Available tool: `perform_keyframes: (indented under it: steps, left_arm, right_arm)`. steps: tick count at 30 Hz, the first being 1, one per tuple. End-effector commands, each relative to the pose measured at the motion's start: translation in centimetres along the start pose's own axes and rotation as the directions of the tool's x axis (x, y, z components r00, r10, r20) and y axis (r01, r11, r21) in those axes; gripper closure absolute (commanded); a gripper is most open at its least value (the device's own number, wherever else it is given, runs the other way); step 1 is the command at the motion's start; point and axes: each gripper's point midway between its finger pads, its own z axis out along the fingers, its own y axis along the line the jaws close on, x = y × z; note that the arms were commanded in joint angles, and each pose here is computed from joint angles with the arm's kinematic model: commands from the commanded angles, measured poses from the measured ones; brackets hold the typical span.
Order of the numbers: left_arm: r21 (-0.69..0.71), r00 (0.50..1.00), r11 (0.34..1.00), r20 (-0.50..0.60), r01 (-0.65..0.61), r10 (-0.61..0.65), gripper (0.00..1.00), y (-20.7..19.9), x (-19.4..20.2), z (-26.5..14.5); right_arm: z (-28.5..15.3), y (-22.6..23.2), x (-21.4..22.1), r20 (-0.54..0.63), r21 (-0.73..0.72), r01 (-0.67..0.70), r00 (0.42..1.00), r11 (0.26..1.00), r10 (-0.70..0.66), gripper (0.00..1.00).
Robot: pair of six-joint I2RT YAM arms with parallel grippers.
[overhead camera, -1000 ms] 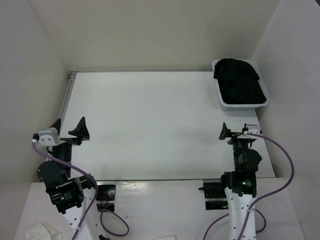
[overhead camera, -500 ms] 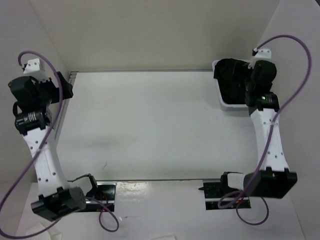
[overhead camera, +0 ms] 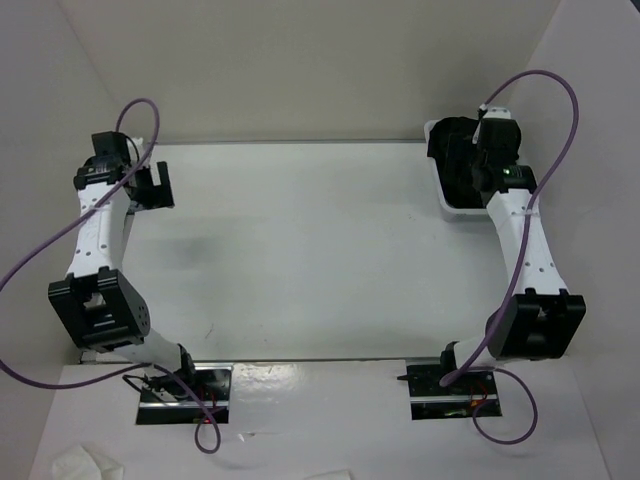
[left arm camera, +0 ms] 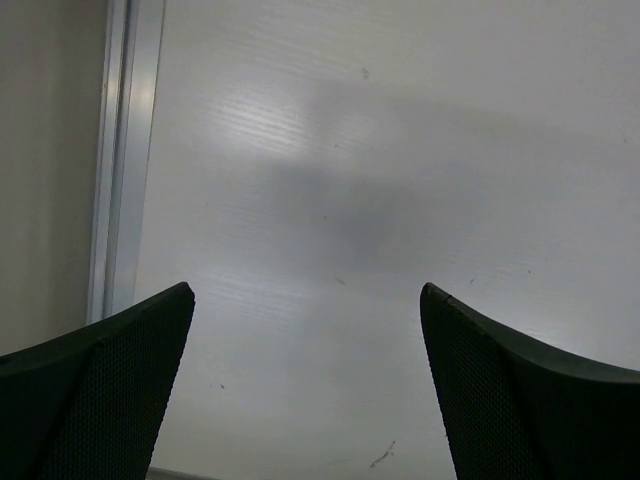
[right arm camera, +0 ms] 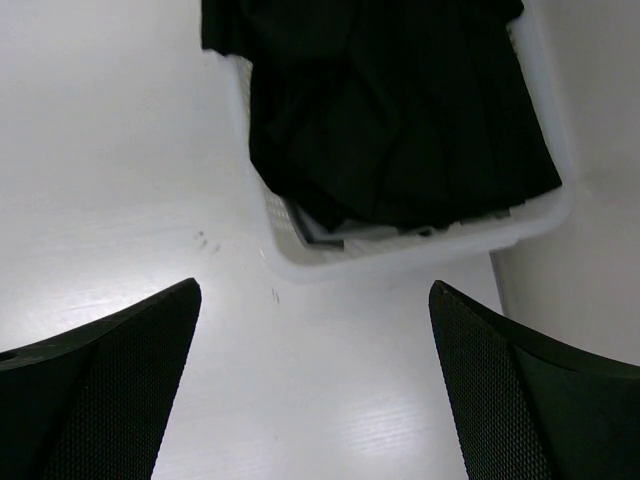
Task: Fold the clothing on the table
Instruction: Grab the skirt from the pile
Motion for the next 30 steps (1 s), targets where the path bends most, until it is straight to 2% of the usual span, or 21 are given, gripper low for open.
perform_keyframes:
  steps: [1,4,8,9,10,11,15,20,24,30]
  left_arm:
    - [0.014,0.975,0.985,0.149,-0.170,0.166,0.00,-2.6,-2.9,-1.2]
    - [0.018,0.925,0.969,0.305,-0.244,0.227,0.00,-6.1,-4.9,-3.3]
    - [0.049,0.902,0.952,0.340,-0.302,0.268,0.00,-8.0,-4.5,-3.8]
    - [0.052,0.908,0.952,0.320,-0.303,0.272,0.00,-8.0,-4.1,-3.3]
    - [0.055,0.915,0.951,0.292,-0.305,0.277,0.00,-8.0,-3.5,-2.9]
    - [0.057,0.920,0.950,0.275,-0.306,0.280,0.00,-7.9,-3.2,-2.5]
    - [0.066,0.924,0.950,0.264,-0.304,0.277,0.00,-8.3,-2.7,-2.2]
    - [0.093,0.930,0.946,0.237,-0.310,0.281,0.00,-8.5,-1.4,-1.8]
    - [0.168,0.934,0.932,0.214,-0.323,0.285,0.00,-9.7,-0.5,-1.4]
    - [0.192,0.937,0.926,0.197,-0.325,0.287,0.00,-10.2,-0.6,-1.1]
  right_arm:
    - [0.3,1.4,-3.0,0.044,-0.067,-0.007,0.999,0.998,0.010,0.01]
    - [0.8,3.6,-3.6,0.095,-0.190,0.046,0.995,0.981,-0.028,0.01]
    - [2.5,4.6,-4.4,0.051,-0.222,0.060,0.997,0.973,-0.050,0.01]
    - [2.6,4.4,-6.1,0.073,-0.211,0.059,0.996,0.976,-0.045,0.01]
    - [4.8,4.5,-5.2,0.025,-0.192,0.060,0.998,0.980,-0.056,0.01]
    - [5.2,4.6,-6.8,0.056,-0.190,0.069,0.997,0.979,-0.059,0.01]
    - [8.9,4.6,-6.7,0.009,-0.165,0.075,0.997,0.984,-0.075,0.01]
    - [13.5,4.9,-4.7,-0.074,-0.204,0.031,0.996,0.978,-0.047,0.01]
    - [15.4,4.1,-3.1,-0.099,-0.193,0.040,0.993,0.980,-0.060,0.01]
    - [18.3,-1.1,-2.5,-0.114,-0.129,-0.025,0.993,0.991,0.010,0.01]
